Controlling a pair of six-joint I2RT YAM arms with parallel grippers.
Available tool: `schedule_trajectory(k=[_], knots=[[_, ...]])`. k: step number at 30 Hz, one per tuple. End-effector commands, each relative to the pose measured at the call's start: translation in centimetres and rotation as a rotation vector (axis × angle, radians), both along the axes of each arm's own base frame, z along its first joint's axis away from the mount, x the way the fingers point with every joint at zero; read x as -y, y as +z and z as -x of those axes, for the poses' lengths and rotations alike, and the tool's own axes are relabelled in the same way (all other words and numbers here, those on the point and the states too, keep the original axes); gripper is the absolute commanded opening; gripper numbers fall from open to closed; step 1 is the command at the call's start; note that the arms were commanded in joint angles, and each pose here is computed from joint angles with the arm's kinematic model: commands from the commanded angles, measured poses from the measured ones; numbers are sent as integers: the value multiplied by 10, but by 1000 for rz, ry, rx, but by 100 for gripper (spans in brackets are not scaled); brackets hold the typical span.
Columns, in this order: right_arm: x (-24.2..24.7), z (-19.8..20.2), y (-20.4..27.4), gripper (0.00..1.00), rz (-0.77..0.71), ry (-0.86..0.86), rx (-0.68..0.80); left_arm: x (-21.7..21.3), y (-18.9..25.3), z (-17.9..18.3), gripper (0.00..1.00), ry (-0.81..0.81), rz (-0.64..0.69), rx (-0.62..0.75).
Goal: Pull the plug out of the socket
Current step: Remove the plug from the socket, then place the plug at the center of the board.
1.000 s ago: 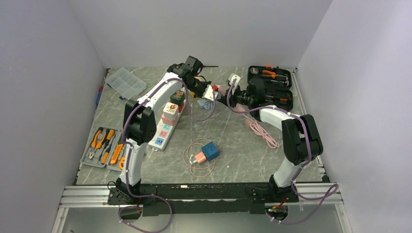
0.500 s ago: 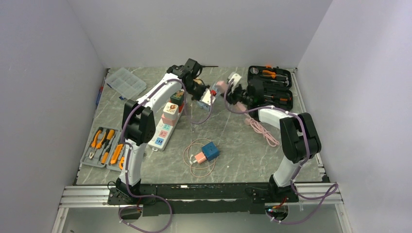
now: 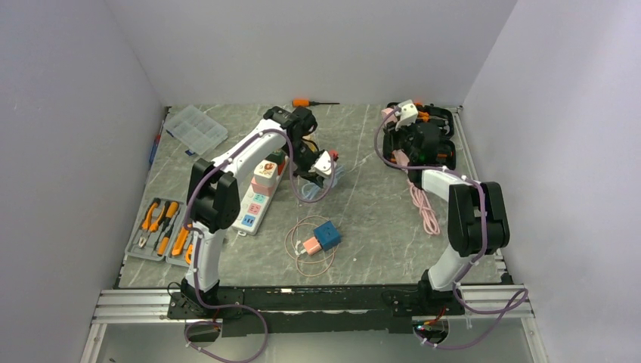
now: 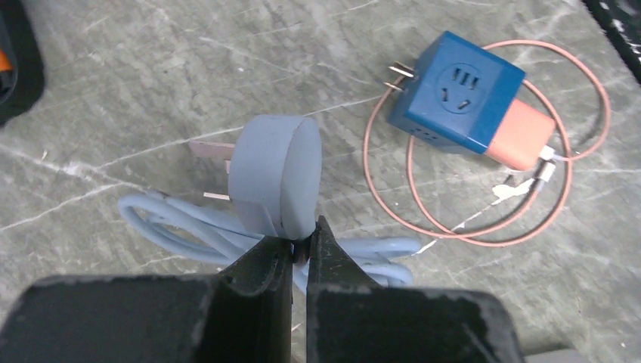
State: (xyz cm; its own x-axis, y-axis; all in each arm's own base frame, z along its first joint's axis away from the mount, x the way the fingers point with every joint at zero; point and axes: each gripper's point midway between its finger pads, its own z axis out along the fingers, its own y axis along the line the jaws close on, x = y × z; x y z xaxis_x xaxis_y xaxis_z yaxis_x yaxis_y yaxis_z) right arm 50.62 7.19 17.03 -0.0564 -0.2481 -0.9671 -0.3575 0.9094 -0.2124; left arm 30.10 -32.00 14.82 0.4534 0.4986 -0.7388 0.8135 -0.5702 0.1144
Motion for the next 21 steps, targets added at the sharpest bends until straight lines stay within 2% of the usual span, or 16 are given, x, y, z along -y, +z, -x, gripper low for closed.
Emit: schedule_trajectory(k=[1,4,6,9,15,21], knots=[[-21,20,41,14,-176,42,48,22,36,-16,0,107,127,60],[-29,35,32,19,-268,-9,-11,32,43,-45,0,216,165,111],[-32,41,16,25,-326,-59,-111,37,50,-59,0,271,192,115],[-28,50,-20,27,-375,-188,-285,41,55,-77,0,343,210,137],[-29,94,-84,37,-481,-330,-575,43,32,-64,0,328,122,122],[-19,148,-117,56,-450,-405,-694,41,3,-53,0,343,27,112]])
